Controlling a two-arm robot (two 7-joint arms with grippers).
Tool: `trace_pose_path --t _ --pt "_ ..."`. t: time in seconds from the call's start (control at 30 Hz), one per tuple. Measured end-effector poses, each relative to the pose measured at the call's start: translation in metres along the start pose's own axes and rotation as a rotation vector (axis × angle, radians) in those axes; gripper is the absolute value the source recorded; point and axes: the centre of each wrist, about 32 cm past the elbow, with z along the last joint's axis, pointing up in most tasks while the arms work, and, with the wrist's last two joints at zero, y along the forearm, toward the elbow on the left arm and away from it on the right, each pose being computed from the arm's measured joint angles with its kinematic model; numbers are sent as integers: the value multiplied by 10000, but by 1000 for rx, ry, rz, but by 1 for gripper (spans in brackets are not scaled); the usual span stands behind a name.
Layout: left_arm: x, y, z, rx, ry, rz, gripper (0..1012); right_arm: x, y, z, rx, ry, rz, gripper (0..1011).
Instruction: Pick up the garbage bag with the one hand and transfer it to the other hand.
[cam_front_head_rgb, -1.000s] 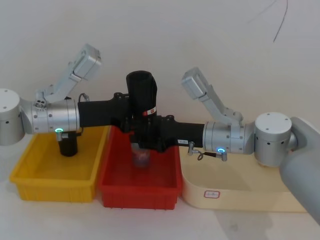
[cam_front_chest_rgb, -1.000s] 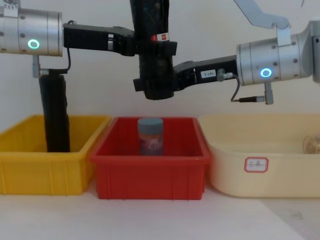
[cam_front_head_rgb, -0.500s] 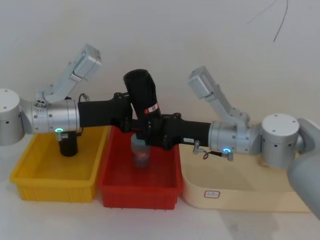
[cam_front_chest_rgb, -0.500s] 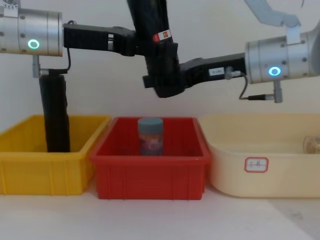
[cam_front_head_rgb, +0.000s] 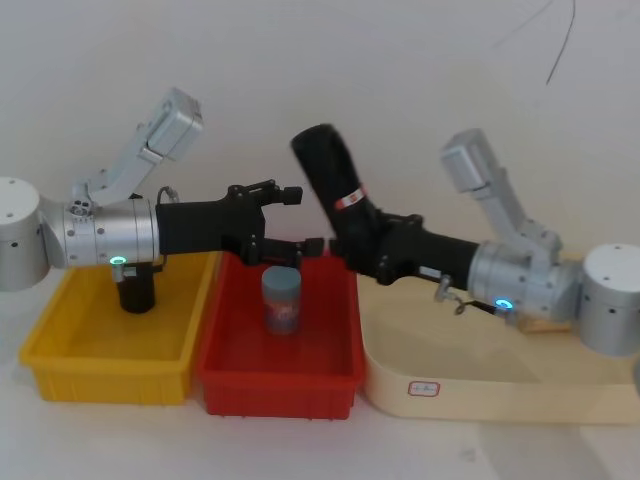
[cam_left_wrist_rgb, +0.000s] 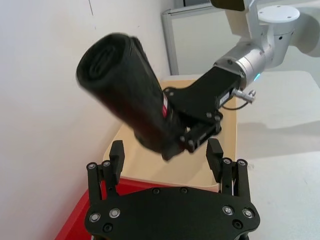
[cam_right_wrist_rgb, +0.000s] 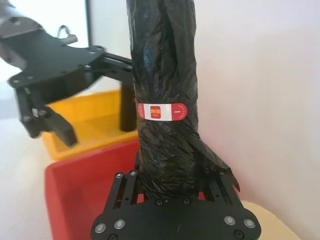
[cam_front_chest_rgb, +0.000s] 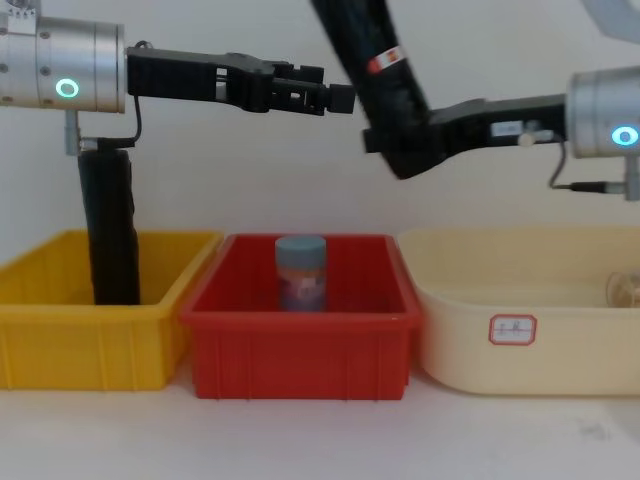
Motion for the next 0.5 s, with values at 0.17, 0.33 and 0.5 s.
trace_pose_path --t 0.17,0.33,0.5 --pt "0 0 0 0 0 0 1001 -20 -182 -44 6 20 -79 527" --pt "0 0 0 0 0 0 1001 -47 -339 -91 9 45 -150 526" --pt "0 0 0 0 0 0 1001 -76 -499 -147 11 75 -226 526"
